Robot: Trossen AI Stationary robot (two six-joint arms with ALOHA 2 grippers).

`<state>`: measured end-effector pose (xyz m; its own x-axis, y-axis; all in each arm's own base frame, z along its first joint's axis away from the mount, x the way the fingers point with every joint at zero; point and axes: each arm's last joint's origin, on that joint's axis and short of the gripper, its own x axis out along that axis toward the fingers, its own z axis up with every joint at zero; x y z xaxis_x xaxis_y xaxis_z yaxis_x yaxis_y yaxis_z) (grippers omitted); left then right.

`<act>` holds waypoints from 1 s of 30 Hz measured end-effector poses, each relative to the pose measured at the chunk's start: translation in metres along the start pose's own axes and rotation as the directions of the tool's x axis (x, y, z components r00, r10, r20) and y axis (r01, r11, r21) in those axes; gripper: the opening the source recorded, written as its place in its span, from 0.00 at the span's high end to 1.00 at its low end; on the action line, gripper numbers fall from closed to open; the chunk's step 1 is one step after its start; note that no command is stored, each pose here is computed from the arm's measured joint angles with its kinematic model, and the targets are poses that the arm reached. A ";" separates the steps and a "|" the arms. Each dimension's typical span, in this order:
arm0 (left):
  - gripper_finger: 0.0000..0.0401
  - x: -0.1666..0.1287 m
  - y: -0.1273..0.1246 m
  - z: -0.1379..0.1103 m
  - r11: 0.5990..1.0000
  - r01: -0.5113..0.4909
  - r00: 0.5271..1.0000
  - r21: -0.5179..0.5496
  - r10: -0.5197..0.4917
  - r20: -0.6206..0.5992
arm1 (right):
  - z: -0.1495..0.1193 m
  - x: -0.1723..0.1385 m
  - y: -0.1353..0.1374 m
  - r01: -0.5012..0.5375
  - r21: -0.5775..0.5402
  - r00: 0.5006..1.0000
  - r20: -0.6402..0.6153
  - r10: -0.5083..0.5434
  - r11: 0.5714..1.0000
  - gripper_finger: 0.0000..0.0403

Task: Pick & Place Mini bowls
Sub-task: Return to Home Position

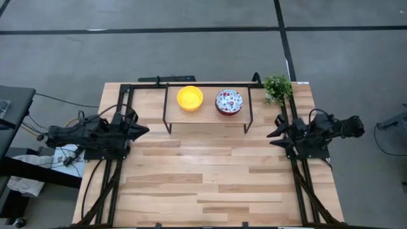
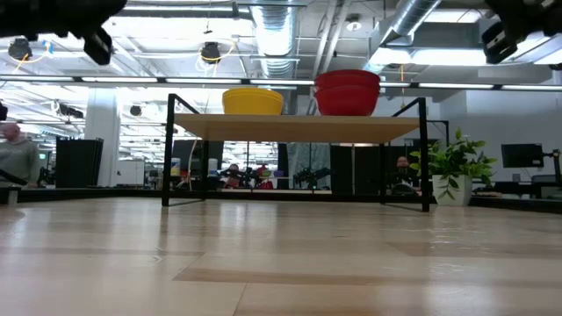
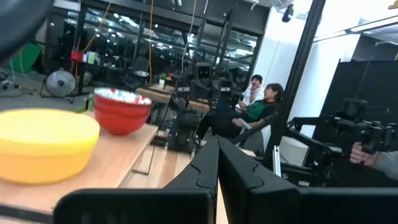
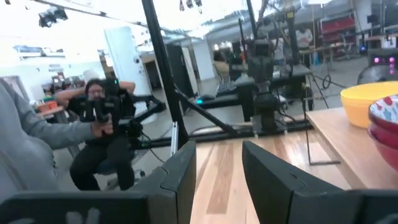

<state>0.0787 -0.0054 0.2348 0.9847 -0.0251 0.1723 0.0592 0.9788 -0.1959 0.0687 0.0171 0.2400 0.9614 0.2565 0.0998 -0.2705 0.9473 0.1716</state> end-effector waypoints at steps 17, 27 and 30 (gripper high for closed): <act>0.98 0.005 0.006 -0.033 1.000 0.003 1.000 -0.001 -0.003 0.017 | -0.031 0.012 -0.006 0.000 0.033 1.000 0.022 -0.001 0.999 0.70; 0.98 0.005 0.006 -0.033 1.000 0.002 1.000 0.026 -0.003 0.017 | -0.057 0.018 -0.011 0.002 0.032 1.000 0.030 -0.003 0.999 0.70; 0.98 0.005 0.006 -0.033 1.000 0.002 1.000 0.026 -0.003 0.016 | -0.062 0.019 -0.012 0.016 0.025 0.999 0.039 -0.017 1.000 0.70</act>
<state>0.0895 -0.0063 0.2029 0.9818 -0.0243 0.1882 0.0569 0.9838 -0.1699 0.0940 0.0224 0.1787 0.9632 0.2324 0.1350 -0.2560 0.9463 0.1976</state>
